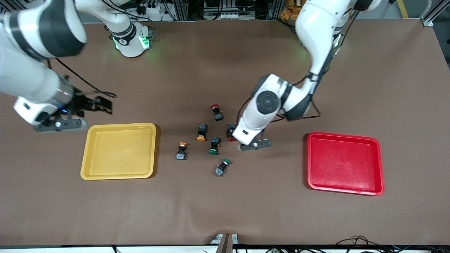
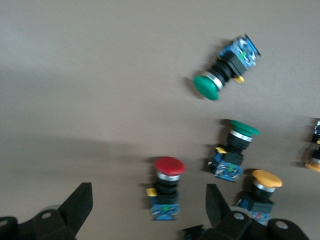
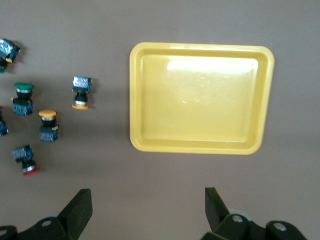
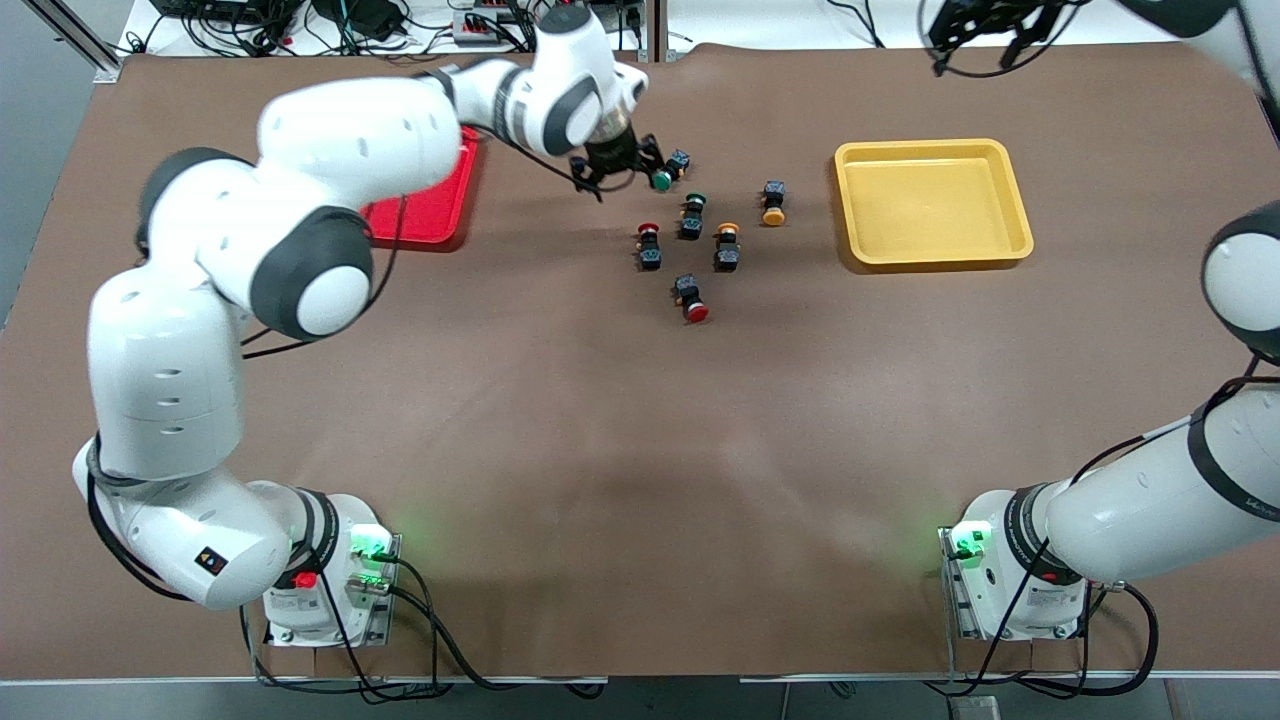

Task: Place red and yellow buttons in trays
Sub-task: 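Reach the left gripper to a red button while the right gripper advances, then grasp the red button with the left gripper while the right grasps a yellow button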

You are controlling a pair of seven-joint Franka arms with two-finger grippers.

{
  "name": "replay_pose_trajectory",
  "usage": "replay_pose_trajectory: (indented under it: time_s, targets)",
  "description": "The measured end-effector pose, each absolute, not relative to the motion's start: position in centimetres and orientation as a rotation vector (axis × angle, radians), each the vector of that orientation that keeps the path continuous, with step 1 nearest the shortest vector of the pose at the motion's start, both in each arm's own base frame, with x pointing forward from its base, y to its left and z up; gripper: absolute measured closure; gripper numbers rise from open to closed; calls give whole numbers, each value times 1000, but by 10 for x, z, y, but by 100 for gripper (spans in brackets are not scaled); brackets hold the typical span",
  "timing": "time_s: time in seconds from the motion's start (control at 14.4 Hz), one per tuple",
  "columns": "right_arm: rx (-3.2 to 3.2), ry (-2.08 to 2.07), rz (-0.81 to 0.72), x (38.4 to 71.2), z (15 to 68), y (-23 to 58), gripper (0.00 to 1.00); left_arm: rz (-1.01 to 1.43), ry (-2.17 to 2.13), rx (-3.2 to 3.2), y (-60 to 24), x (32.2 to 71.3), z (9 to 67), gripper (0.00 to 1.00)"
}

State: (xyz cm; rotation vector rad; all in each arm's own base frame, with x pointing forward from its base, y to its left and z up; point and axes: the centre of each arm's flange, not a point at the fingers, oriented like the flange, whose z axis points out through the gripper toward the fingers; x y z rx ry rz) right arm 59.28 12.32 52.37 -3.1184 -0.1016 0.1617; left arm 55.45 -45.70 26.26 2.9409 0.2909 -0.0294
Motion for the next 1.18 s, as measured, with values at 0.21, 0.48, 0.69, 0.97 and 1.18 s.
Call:
replay_pose_trajectory:
  time_s: [0.21,0.48,0.69,0.97,1.18]
  targets:
    - [-3132,-99,165,606,483,156,0,-11,304,2931,-489,530,229,0]
    - [-3127,-46,164,622,432,183,0,15,255,2970,-493,525,202,0]
    - [-3097,-34,148,633,394,199,0,36,175,3026,-495,518,183,0]
    - [-3119,13,116,638,333,236,0,20,151,3039,-507,502,172,0]
    - [-3131,66,85,638,291,261,0,13,140,3044,-516,492,169,7]
